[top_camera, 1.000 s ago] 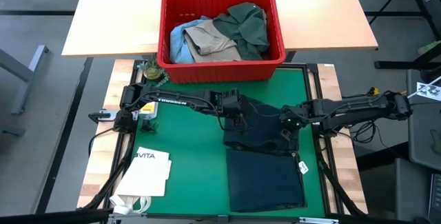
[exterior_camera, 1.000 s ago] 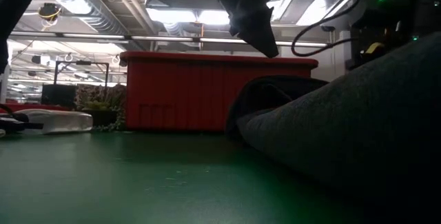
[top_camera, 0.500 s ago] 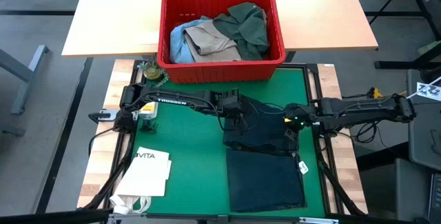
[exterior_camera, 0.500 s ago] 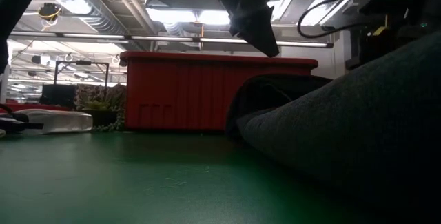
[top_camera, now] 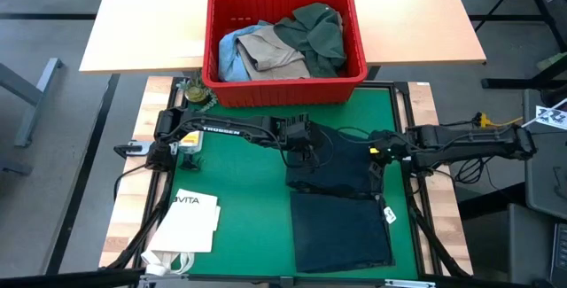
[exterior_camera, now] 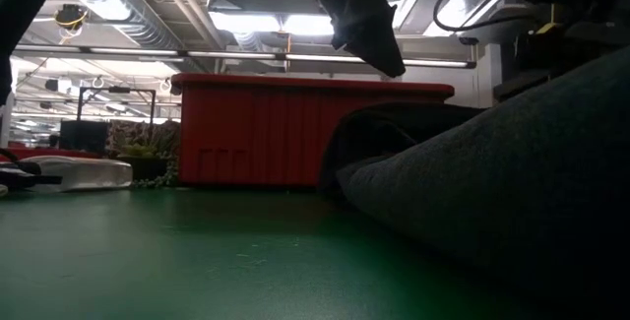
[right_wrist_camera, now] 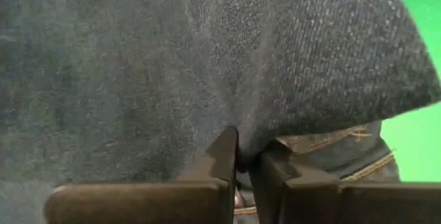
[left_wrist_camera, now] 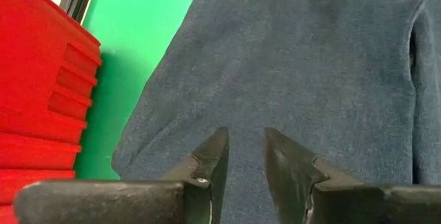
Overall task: Fold Laundry from Bin
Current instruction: Fold the dark blue pants
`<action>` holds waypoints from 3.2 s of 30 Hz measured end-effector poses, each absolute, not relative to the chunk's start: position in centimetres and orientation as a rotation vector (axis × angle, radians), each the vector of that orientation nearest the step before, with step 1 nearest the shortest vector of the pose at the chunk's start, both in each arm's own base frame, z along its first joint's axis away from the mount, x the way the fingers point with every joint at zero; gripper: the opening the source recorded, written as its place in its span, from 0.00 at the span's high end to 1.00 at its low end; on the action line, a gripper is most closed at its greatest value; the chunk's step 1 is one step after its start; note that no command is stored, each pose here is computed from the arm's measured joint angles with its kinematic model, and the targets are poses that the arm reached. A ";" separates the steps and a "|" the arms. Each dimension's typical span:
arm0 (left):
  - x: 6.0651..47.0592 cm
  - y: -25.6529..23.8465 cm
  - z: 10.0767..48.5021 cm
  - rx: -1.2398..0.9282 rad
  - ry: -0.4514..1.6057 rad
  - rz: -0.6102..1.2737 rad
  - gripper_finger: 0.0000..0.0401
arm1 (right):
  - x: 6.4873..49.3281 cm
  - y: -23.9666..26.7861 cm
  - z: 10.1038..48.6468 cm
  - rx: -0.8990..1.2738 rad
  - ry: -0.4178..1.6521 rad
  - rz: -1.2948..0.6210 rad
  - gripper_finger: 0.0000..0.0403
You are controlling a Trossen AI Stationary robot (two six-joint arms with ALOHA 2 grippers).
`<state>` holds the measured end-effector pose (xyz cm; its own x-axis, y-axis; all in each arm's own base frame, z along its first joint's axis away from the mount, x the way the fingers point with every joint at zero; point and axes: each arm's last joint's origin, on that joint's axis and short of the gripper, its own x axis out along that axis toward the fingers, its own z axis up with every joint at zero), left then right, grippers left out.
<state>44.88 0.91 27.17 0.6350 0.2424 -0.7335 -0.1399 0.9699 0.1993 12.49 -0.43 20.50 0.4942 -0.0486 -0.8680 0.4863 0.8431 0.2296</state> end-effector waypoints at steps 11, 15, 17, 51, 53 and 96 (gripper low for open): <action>44.9 0.9 27.2 0.128 0.855 0.220 0.78 | 12.3 -0.2 20.1 0.528 1.090 -0.277 0.97; 44.9 0.8 27.2 0.104 0.851 0.229 0.78 | 11.3 -0.1 20.3 0.536 1.110 -0.269 0.97; 44.9 0.7 27.2 0.104 0.852 0.225 0.78 | 10.9 0.0 20.5 0.542 1.114 -0.247 0.95; 46.5 -3.5 21.8 0.026 0.976 0.060 0.78 | 10.2 0.1 22.6 0.475 1.133 -0.176 0.96; 46.6 -3.7 21.2 0.011 0.993 0.037 0.78 | 10.5 0.0 22.4 0.466 1.149 -0.194 0.96; 50.7 -5.2 16.0 -0.012 0.869 -0.098 0.78 | 11.0 0.1 22.7 0.430 1.243 -0.123 0.69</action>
<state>50.70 -5.23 15.98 0.6413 -0.0909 -0.7619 0.0808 0.9954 -0.0507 10.98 0.14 22.70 0.3271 0.1404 -0.9345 0.3207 0.9137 0.2495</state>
